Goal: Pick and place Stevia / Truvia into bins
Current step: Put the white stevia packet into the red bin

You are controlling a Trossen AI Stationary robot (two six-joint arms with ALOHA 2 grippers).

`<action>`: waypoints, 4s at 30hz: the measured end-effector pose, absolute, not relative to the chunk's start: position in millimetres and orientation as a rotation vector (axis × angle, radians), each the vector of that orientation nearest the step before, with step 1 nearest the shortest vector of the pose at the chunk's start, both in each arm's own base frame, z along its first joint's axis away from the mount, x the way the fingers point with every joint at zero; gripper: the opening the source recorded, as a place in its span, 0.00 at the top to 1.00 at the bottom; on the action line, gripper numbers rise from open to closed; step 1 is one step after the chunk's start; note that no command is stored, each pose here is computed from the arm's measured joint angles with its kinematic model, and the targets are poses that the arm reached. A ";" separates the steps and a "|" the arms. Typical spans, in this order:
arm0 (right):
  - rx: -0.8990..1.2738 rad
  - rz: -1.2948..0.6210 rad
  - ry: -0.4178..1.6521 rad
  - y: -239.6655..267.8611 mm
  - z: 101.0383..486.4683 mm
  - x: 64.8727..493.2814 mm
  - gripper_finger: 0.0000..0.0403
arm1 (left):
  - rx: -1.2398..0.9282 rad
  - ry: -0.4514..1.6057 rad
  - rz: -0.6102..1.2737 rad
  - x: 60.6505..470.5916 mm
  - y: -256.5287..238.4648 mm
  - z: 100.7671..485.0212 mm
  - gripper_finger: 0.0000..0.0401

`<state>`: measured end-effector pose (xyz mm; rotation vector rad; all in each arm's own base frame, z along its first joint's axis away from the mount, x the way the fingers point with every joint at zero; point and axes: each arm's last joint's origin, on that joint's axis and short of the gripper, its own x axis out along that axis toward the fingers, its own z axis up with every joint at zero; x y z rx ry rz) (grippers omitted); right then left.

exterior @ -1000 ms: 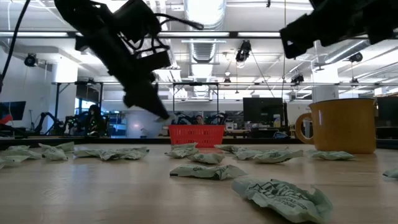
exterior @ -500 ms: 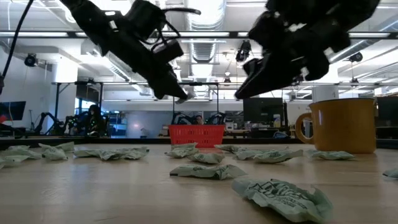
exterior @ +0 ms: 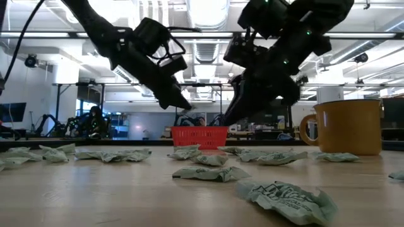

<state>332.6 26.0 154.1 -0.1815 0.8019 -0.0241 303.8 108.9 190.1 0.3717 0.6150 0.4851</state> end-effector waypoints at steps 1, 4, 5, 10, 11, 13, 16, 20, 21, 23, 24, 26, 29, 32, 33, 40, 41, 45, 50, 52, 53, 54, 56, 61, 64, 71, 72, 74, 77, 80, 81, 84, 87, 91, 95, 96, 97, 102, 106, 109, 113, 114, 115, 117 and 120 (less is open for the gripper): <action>-0.182 -0.043 0.803 25.4 154.0 331.4 0.83 | 0.371 0.619 0.487 304.0 110.0 188.5 1.00; -0.175 -0.064 0.813 24.4 152.0 328.2 0.83 | 0.366 0.641 0.493 304.2 114.1 182.9 1.00; -0.172 -0.065 0.821 24.4 150.6 327.1 0.83 | 0.364 0.645 0.487 305.0 114.9 180.7 1.00; -0.177 -0.062 0.828 24.6 147.1 326.8 0.83 | 0.356 0.641 0.465 307.1 118.9 179.2 0.95; -0.179 -0.062 0.825 24.5 147.3 327.0 0.83 | 0.356 0.648 0.462 306.7 118.7 178.4 0.93; -0.178 -0.062 0.822 24.6 147.8 327.1 0.83 | 0.356 0.647 0.461 306.8 118.7 178.4 0.87; -0.183 -0.065 0.823 24.5 146.8 327.4 0.83 | 0.354 0.648 0.461 306.6 118.6 178.1 0.78; -0.222 -0.134 0.869 21.3 133.6 328.3 0.80 | 0.353 0.628 0.466 304.6 117.5 184.5 0.67; -0.229 -0.144 0.883 20.0 129.9 328.5 0.79 | 0.354 0.619 0.466 303.3 116.0 188.7 0.65; -0.239 -0.165 0.898 16.7 125.2 329.7 0.77 | 0.348 0.600 0.459 300.7 110.1 198.1 0.62; -0.237 -0.171 0.903 14.9 123.8 330.0 0.76 | 0.339 0.595 0.454 298.8 106.8 202.6 0.61; -0.234 -0.178 0.908 12.5 122.1 330.5 0.73 | 0.322 0.596 0.441 293.0 99.1 212.0 0.60; -0.218 -0.191 0.916 10.0 121.7 329.8 0.70 | 0.301 0.566 0.425 282.7 86.6 229.9 0.60; -0.215 -0.193 0.923 9.5 121.7 329.3 0.68 | 0.276 0.541 0.403 271.1 73.1 244.7 0.60; -0.215 -0.193 0.927 9.4 121.5 329.0 0.67 | 0.265 0.526 0.396 267.4 68.6 249.7 0.60; -0.206 -0.194 0.939 9.4 120.0 328.3 0.72 | 0.234 0.451 0.320 244.5 38.5 274.8 0.60; -0.201 -0.195 0.942 9.4 119.8 328.1 0.73 | 0.236 0.440 0.306 242.5 34.3 277.5 0.60; -0.180 -0.171 0.955 9.1 118.6 327.4 0.83 | 0.247 0.408 0.249 239.3 19.2 283.1 0.60; -0.171 -0.153 0.971 8.9 114.7 327.2 0.95 | 0.257 0.401 0.197 239.2 6.7 283.6 0.60; -0.174 -0.154 0.971 8.7 114.7 327.3 0.97 | 0.260 0.398 0.187 239.1 4.3 283.8 0.60; -0.179 -0.151 0.971 8.8 115.0 327.3 0.97 | 0.260 0.398 0.184 239.1 3.4 283.8 0.60; -0.184 -0.148 0.969 8.8 116.1 327.8 0.98 | 0.261 0.398 0.181 239.1 2.7 283.8 0.60; -0.193 -0.147 0.953 8.9 120.3 330.7 0.98 | 0.262 0.398 0.176 239.1 1.6 283.7 0.60; -0.246 -0.151 0.904 9.2 136.5 340.8 0.98 | 0.214 0.486 0.178 235.3 1.4 275.5 0.60; -0.306 -0.181 0.882 8.1 144.7 346.2 0.98 | 0.146 0.586 0.190 230.0 0.7 265.9 0.60; -0.455 -0.334 0.846 -11.6 165.2 358.7 0.98 | 0.048 0.716 0.190 219.9 -6.6 233.3 0.60; -0.455 -0.346 0.838 -16.9 168.5 360.9 0.98 | 0.040 0.728 0.190 218.5 -7.2 229.1 0.60; -0.451 -0.374 0.827 -29.6 174.9 364.3 0.98 | 0.020 0.747 0.194 216.0 -7.9 222.2 0.60; -0.434 -0.431 0.822 -53.5 182.0 366.1 0.98 | 0.008 0.769 0.201 213.2 -7.7 214.8 0.60; -0.376 -0.456 0.811 -79.2 187.3 365.3 0.98 | 0.000 0.770 0.206 212.9 -7.6 213.9 0.60; -0.341 -0.444 0.802 -87.1 188.4 364.7 0.98 | 0.000 0.769 0.205 213.0 -7.7 214.2 0.60; -0.224 -0.390 0.773 -107.5 190.1 361.5 0.98 | -0.001 0.764 0.205 213.5 -7.7 215.3 0.60; -0.135 -0.375 0.749 -121.8 191.6 358.3 0.98 | 0.002 0.766 0.203 213.4 -7.7 215.1 0.60; -0.116 -0.395 0.767 -130.5 189.9 354.3 0.95 | 0.003 0.766 0.203 213.4 -7.7 215.1 0.60; -0.104 -0.400 0.777 -131.9 189.0 353.1 0.84 | 0.004 0.765 0.203 213.5 -7.6 215.2 0.60; -0.105 -0.400 0.776 -131.9 189.0 353.1 0.81 | 0.003 0.759 0.204 213.8 -7.6 215.5 0.60; -0.105 -0.399 0.776 -131.7 189.3 353.3 0.78 | 0.001 0.746 0.203 214.7 -7.7 216.1 0.60; -0.135 -0.350 0.819 -123.0 196.8 353.6 0.67 | -0.006 0.671 0.198 220.8 -8.3 214.1 0.60; -0.204 -0.213 0.862 -96.6 206.7 351.8 0.64 | 0.044 0.653 0.164 227.9 -9.3 194.1 0.60; -0.259 -0.123 0.905 -72.0 212.9 346.0 0.64 | 0.108 0.659 0.141 238.2 -10.1 179.1 0.60; -0.296 -0.042 0.926 -40.5 221.5 335.0 0.66 | 0.178 0.587 0.121 258.3 -11.1 167.2 0.60; -0.301 -0.022 0.933 -32.4 221.8 331.3 0.67 | 0.201 0.575 0.116 262.6 -11.3 163.0 0.60; -0.306 -0.004 0.931 -25.1 223.1 327.6 0.67 | 0.219 0.553 0.114 267.6 -11.4 160.2 0.60; -0.315 0.025 0.907 -11.4 226.9 321.4 0.68 | 0.251 0.567 0.120 274.3 -11.0 154.3 0.60; -0.321 0.054 0.884 5.4 230.9 309.4 0.70 | 0.265 0.587 0.161 287.4 -8.9 149.6 0.60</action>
